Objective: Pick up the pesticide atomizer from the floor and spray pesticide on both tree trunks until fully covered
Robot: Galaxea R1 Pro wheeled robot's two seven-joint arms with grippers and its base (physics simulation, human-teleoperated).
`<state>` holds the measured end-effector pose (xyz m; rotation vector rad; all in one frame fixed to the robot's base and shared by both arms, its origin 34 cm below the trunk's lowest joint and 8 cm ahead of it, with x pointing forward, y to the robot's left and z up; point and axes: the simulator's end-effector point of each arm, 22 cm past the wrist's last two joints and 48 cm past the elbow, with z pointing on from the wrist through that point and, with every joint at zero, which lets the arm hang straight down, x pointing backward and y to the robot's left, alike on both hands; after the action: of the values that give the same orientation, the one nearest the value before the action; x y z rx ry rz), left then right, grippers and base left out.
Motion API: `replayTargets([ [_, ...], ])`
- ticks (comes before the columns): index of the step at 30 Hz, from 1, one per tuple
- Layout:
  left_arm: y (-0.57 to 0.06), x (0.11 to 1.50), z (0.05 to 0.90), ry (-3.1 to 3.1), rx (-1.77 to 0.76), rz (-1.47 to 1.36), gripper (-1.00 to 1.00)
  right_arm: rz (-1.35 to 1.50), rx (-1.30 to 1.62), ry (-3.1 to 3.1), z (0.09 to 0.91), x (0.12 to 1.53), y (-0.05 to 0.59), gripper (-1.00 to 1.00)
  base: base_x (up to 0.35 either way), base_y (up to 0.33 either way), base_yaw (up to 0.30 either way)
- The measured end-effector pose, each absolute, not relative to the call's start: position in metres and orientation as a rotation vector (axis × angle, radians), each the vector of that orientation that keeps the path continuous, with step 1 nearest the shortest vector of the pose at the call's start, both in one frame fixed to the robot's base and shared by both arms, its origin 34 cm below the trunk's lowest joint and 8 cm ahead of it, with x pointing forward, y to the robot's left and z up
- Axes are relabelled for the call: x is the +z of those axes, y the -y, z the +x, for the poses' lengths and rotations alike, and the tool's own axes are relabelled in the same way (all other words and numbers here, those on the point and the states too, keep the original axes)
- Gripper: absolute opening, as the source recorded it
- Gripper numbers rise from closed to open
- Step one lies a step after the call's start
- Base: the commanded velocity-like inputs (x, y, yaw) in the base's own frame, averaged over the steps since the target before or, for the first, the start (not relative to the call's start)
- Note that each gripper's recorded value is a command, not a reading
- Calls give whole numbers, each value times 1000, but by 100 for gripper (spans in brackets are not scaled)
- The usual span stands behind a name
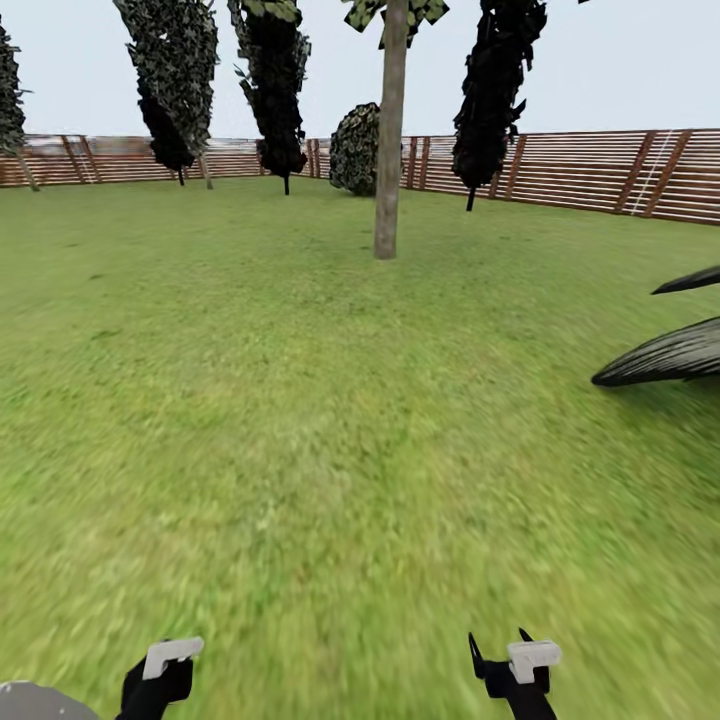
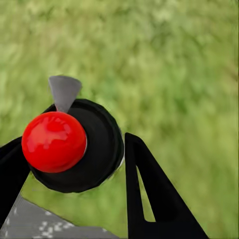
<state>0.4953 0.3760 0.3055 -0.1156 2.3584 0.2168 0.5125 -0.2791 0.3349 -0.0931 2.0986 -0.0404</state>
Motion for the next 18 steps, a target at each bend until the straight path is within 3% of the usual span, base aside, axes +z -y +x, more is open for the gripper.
replayTargets([
  [18,-376,305,495,-2359,217,-116,-100,-93,-40,-2098,513,335,279,100,334,99,0],
])
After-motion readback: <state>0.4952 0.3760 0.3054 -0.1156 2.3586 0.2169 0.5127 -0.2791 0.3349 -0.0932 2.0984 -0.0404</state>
